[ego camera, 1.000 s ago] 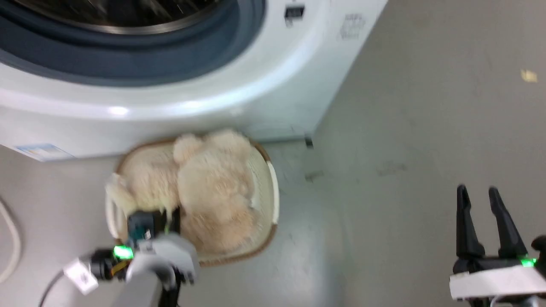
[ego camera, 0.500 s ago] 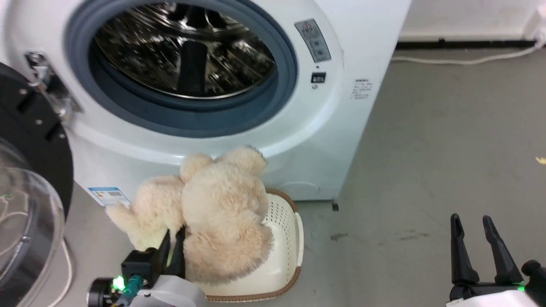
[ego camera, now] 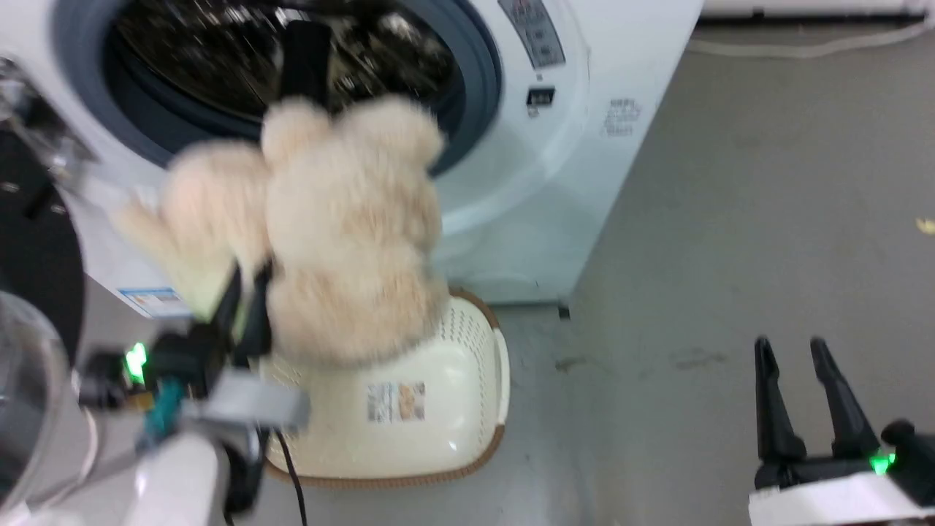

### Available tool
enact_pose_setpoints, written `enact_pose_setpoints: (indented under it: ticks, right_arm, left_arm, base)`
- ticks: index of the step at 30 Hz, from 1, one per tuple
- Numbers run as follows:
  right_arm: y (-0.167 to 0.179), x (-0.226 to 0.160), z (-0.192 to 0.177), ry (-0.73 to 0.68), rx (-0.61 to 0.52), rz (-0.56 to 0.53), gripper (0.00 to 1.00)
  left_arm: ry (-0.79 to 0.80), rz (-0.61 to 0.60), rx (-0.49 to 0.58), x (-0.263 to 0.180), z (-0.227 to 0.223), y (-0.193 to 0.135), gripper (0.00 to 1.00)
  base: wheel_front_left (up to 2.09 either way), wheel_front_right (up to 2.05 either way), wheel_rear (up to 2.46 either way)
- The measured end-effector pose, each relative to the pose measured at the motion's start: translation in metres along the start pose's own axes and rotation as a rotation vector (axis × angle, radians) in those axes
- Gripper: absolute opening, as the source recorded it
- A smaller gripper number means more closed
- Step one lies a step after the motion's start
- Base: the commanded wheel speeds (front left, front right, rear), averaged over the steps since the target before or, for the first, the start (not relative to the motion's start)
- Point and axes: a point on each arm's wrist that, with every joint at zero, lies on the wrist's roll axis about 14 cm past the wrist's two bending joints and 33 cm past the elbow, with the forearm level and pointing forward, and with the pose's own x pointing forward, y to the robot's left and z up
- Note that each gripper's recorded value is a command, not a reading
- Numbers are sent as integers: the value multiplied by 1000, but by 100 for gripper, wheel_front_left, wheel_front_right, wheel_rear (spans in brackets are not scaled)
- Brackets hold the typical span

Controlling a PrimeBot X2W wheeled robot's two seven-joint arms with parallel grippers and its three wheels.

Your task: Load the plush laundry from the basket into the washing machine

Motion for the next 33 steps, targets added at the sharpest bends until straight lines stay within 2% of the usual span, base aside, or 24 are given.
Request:
enact_pose_setpoints:
  ticks: [9,14,20,21,28,33]
  right_arm:
    - [-18,42,-18,23,2,-41,100]
    - [-34,55,-39,70,-2,-86,100]
    - [-43,66,-59,116,-29,-100,100]
    - [-46,71,-62,119,-48,-103,100]
    - [-53,75,-69,136,-86,-113,100]
    - [-55,75,-74,151,-94,-116,100]
  left_arm:
    - [-16,-49,99,114,-2,10,0]
    - [72,-81,164,173,-36,14,0]
    - [153,-62,168,239,-68,21,0]
    - [183,-50,181,266,-81,24,0]
    - [289,-50,202,301,-123,21,0]
    - [392,-56,204,300,-161,20,0]
  base:
    - [0,0,0]
    - [0,0,0]
    - [0,0,0]
    - [0,0,0]
    - [0,0,0]
    - [0,0,0]
